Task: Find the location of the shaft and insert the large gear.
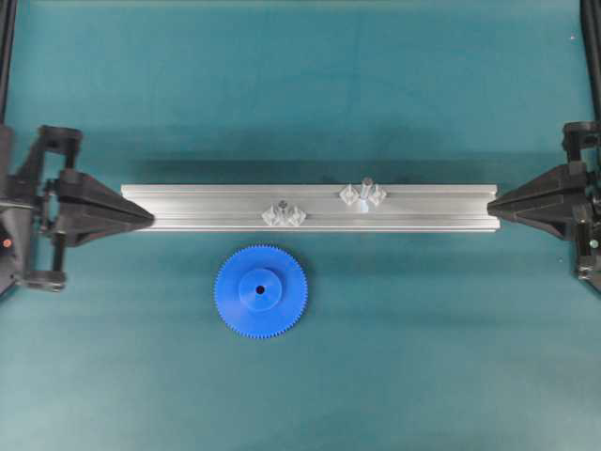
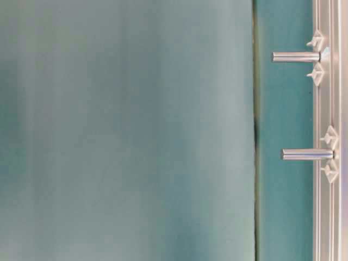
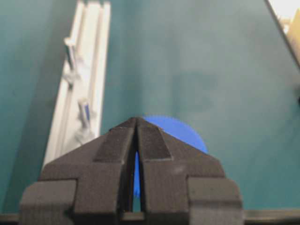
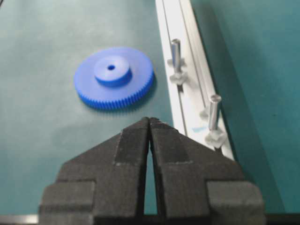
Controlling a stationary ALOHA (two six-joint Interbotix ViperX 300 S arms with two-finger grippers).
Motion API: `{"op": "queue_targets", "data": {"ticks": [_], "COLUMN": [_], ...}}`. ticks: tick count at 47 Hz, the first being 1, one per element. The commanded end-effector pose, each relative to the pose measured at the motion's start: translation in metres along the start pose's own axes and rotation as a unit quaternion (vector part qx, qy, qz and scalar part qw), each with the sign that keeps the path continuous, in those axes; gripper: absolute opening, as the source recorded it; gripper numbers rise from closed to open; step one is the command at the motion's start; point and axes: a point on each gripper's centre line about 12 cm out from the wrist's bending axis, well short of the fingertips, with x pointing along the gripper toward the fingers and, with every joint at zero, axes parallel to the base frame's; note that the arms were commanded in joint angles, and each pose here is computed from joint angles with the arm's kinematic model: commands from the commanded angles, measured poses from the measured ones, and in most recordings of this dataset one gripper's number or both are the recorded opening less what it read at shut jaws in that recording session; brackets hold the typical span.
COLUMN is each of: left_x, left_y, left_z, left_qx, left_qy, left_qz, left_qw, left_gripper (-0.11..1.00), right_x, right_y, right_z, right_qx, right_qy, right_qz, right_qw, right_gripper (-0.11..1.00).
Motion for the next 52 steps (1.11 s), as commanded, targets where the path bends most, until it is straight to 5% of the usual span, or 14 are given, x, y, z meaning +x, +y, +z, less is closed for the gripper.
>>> {"op": "queue_targets", "data": {"ticks": [1, 52], "left_x": [0.012, 0.088], "left_y": [-0.005, -0.018], "left_z": [0.009, 0.004], "left_qx": [0.004, 0.007], "left_qy": [0.011, 0.099], "left_qz": [-0.007, -0.02], "left_qw": [0.9999, 0.9949], "left_gripper": [0.0, 0.0], "right_x": [0.0, 0.0], "right_y": [0.001, -0.002], "right_z": [0.01, 0.002], "right_qx": [0.006, 0.028], "right_qy": [-0.01, 0.024], "right_qz": [0.001, -0.009], "right_qw": [0.9999, 0.9993], "right_gripper": [0.06, 0.06]}}
